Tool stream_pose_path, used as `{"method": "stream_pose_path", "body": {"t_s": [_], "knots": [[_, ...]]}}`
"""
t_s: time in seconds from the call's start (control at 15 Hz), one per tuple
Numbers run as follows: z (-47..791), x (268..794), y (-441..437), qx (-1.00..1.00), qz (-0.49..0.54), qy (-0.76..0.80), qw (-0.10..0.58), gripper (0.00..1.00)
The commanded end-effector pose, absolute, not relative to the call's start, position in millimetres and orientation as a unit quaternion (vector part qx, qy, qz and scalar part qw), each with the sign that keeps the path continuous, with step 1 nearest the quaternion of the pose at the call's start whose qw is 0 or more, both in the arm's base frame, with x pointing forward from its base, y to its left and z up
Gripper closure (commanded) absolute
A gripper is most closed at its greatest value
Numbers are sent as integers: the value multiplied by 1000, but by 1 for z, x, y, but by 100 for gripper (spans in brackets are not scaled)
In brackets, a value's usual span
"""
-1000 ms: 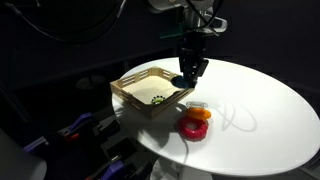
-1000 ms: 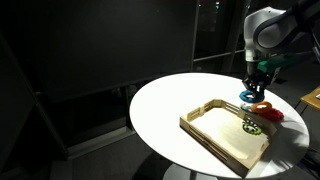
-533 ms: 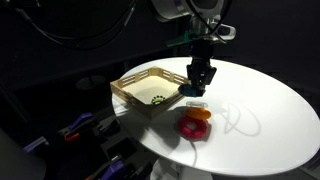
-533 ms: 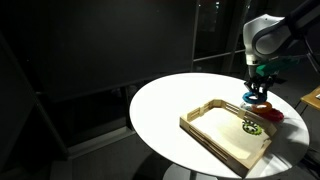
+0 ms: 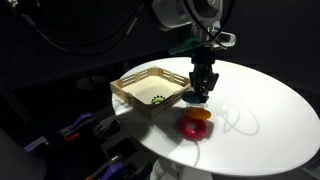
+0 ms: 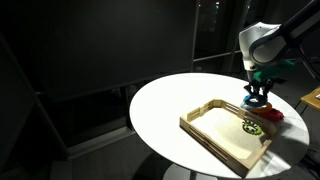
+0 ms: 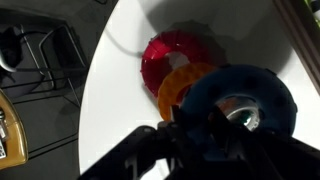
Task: Pick up the blue ring from the tray and put it on the table
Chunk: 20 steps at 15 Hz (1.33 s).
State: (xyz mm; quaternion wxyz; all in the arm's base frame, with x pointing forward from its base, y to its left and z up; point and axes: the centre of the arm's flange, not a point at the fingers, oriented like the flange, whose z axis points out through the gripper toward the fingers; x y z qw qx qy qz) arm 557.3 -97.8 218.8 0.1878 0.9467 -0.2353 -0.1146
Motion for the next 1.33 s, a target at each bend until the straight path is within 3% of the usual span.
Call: {"method": "stream_pose_path", "body": {"t_s": [0.0,1.27], "knots": [[220,562,-89,942,-112,-231,216,90],[202,555,-57,942,-97,-183,266,90]]}}
